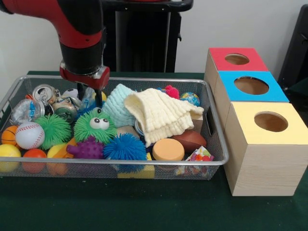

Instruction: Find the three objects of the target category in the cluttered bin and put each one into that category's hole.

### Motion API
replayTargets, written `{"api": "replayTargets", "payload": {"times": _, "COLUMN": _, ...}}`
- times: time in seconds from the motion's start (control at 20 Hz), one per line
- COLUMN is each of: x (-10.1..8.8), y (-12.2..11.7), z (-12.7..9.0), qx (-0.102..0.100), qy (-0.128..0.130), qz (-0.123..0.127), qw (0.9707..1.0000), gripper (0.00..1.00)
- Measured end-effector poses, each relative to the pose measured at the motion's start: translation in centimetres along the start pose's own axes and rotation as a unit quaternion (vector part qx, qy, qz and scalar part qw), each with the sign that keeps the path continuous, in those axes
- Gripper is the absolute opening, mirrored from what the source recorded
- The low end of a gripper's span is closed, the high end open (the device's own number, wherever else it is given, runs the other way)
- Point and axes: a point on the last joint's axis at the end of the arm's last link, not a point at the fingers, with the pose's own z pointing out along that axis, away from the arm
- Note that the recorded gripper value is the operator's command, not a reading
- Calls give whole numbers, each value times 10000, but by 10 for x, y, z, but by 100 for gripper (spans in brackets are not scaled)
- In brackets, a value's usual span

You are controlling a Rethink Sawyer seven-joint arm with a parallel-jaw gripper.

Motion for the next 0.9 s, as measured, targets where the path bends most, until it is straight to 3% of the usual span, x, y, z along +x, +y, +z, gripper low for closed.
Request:
{"api": "replayTargets", "payload": {"times": 0.35, "x": -4, "y": 2, "z": -32, "qx": 24, "qy": 59, "qz": -15, "qw": 10000, "gripper": 0}}
{"api": "replayTargets", "payload": {"times": 0.9, "x": -10, "y": 12, "z": -44, "qx": -47, "qy": -69, "qz": -88, "qw": 9999, "gripper": 0}}
